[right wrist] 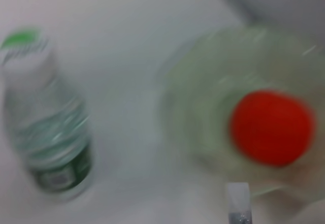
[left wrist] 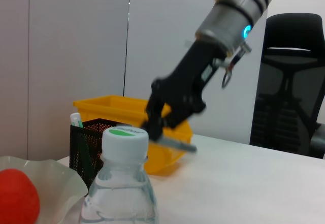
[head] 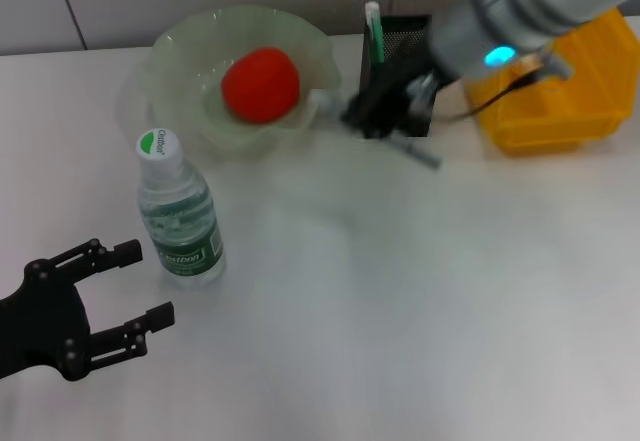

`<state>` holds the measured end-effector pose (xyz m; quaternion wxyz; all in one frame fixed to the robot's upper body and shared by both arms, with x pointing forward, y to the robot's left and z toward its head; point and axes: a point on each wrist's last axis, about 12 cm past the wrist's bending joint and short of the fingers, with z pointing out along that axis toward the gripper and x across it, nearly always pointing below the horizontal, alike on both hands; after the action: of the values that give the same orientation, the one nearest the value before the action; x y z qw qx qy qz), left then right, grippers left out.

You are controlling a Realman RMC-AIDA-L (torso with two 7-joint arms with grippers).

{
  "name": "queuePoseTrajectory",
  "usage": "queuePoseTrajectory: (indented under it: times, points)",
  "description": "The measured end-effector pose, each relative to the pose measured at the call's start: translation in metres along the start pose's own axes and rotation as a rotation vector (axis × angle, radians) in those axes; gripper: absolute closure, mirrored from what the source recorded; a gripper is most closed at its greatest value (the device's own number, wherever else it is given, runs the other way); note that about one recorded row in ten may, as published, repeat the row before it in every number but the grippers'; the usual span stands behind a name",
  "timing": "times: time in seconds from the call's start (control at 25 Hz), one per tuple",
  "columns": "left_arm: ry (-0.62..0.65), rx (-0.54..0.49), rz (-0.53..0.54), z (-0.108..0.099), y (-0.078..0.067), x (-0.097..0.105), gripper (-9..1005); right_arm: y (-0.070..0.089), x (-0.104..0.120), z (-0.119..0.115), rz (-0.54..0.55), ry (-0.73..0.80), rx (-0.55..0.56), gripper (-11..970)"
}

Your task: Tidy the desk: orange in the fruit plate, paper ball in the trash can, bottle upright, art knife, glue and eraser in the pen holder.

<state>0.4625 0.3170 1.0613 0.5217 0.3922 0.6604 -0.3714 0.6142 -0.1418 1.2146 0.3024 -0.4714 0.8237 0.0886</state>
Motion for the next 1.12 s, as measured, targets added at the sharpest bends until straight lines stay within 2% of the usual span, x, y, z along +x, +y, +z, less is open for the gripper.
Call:
queuePoseTrajectory:
  times: [0.08, 0.12, 0.28, 0.32, 0.6, 0.96, 1.12]
  points:
    - [0.0, -0.002, 0.0, 0.0, 0.0, 0.0, 201, -0.011, 0.005, -0.022, 0.013, -0.103, 0.089, 821]
    - [0.0, -0.002, 0.0, 0.0, 0.0, 0.0, 201, -0.011, 0.005, -0.022, 0.013, -0.103, 0.089, 821]
    - [0.002, -0.006, 0.0, 0.001, 0.001, 0.0, 201, -0.023, 0.019, -0.035, 0.027, -0.247, 0.233, 822]
    - [0.002, -0.006, 0.0, 0.001, 0.001, 0.0, 201, -0.023, 0.019, -0.035, 0.027, -0.247, 0.233, 822]
    - [0.006, -0.007, 0.002, 0.005, 0.004, -0.001, 201, -0.033, 0.038, -0.02, 0.009, -0.406, 0.262, 823]
    - [-0.004, -0.01, -0.023, 0.005, 0.002, 0.001, 201, -0.044, 0.055, 0.005, -0.068, -0.504, 0.346, 825]
    - [-0.009, -0.005, -0.034, 0.008, 0.001, 0.001, 201, -0.045, 0.059, 0.013, -0.085, -0.541, 0.349, 826]
